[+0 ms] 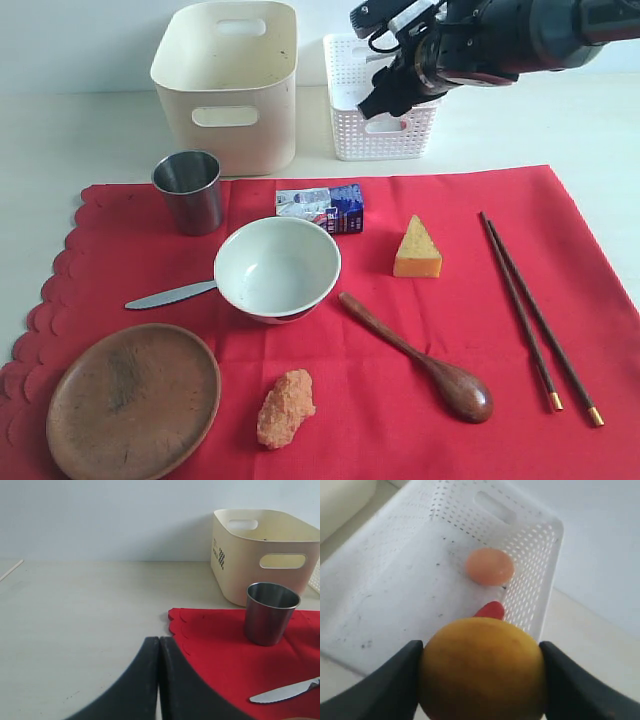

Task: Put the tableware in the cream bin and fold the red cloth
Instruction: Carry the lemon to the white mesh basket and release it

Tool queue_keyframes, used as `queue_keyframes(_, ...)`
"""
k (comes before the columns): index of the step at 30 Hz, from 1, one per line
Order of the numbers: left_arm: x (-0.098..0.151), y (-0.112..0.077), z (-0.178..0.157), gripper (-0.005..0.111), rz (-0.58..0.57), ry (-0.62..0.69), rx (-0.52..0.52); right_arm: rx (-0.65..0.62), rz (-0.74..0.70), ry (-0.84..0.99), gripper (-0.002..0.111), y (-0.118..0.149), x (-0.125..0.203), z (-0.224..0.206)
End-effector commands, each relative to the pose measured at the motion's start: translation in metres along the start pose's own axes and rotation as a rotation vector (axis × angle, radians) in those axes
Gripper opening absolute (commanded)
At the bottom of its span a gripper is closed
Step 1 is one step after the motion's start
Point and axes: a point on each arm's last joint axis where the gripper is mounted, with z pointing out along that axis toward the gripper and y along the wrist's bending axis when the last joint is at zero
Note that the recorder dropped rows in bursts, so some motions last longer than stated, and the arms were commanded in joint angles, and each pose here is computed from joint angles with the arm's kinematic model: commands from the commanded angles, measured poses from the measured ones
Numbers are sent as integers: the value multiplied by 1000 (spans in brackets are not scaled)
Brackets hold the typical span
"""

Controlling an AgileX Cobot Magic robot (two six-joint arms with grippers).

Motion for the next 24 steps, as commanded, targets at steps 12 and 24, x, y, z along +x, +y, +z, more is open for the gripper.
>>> queue_keyframes(12,-2,0,-1,3,0,-15,4,-12,-39,-22,0,6,1,34)
queue_keyframes(24,-2,0,-1,3,0,-15,4,-13,-59,-15,21,8,5,37)
